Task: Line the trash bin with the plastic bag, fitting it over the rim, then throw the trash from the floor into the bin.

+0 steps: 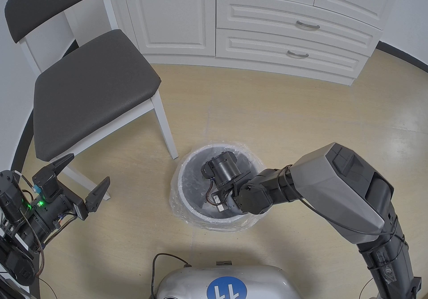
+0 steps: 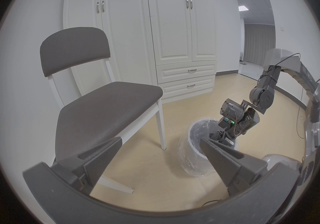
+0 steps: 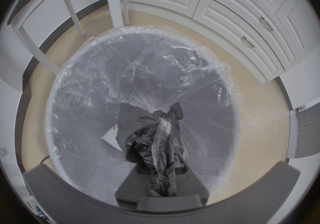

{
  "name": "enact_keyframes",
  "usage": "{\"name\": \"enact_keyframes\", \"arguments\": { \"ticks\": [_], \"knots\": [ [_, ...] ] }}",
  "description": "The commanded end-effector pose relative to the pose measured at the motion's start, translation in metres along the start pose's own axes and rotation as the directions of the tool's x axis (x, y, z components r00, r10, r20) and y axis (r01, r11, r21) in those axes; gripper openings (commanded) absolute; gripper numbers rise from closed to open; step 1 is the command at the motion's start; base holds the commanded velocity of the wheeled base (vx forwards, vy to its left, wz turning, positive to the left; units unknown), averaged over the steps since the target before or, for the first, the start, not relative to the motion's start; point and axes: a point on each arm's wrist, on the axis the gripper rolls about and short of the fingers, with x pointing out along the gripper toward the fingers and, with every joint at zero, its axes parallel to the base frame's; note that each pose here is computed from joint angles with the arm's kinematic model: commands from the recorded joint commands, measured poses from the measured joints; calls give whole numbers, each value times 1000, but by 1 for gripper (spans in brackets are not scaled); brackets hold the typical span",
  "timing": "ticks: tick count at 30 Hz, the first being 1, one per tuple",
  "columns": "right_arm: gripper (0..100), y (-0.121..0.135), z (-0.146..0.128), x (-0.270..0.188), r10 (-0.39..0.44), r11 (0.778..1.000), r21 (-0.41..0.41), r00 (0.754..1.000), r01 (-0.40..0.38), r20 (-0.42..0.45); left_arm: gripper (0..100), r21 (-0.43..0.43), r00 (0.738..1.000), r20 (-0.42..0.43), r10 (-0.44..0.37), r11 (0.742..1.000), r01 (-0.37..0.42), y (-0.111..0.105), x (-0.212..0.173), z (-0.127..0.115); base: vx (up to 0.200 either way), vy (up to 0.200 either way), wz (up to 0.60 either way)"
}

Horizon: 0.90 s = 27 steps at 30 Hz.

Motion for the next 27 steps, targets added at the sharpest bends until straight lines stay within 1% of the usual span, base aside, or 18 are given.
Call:
{"name": "enact_keyframes", "arguments": {
  "ticks": [1,3,8,12,14,15,18,21,27],
  "knots": [
    [0,2,-2,2,1,1000,-4,1000,-1,-5,100,-3,1000,-15,-5,1000,5,-1,-3,-3,0,0,0],
    [0,1,0,0,1,1000,0,1000,-1,-1,100,-3,1000,-16,-5,1000,5,-2,-3,-3,0,0,0],
    [0,-7,21,-22,7,999,31,998,-9,60,100,-3,1000,-13,-4,1000,4,-1,-3,-2,0,0,0],
    [0,-13,34,-32,-12,998,56,995,6,102,100,-3,1000,-13,-4,1000,4,-1,-3,-2,0,0,0],
    [0,-13,38,-34,-16,998,64,993,8,115,100,-3,1000,-13,-4,1000,4,-1,-3,-2,0,0,0],
    [0,-17,47,-34,-27,996,90,989,14,142,100,-3,1000,-13,-4,1000,4,-1,-3,-2,0,0,0],
    [0,-21,54,-29,-36,994,112,986,18,161,100,-3,1000,-15,-3,1000,3,-1,-3,-3,0,0,0],
    [0,-22,53,-16,-47,992,121,987,28,156,100,-3,1000,-15,-5,1000,5,-1,-3,-3,0,0,0],
    [0,-14,42,8,-55,992,121,990,39,133,100,-4,1000,-19,-6,1000,6,-2,-3,-3,0,0,0]
  ]
}}
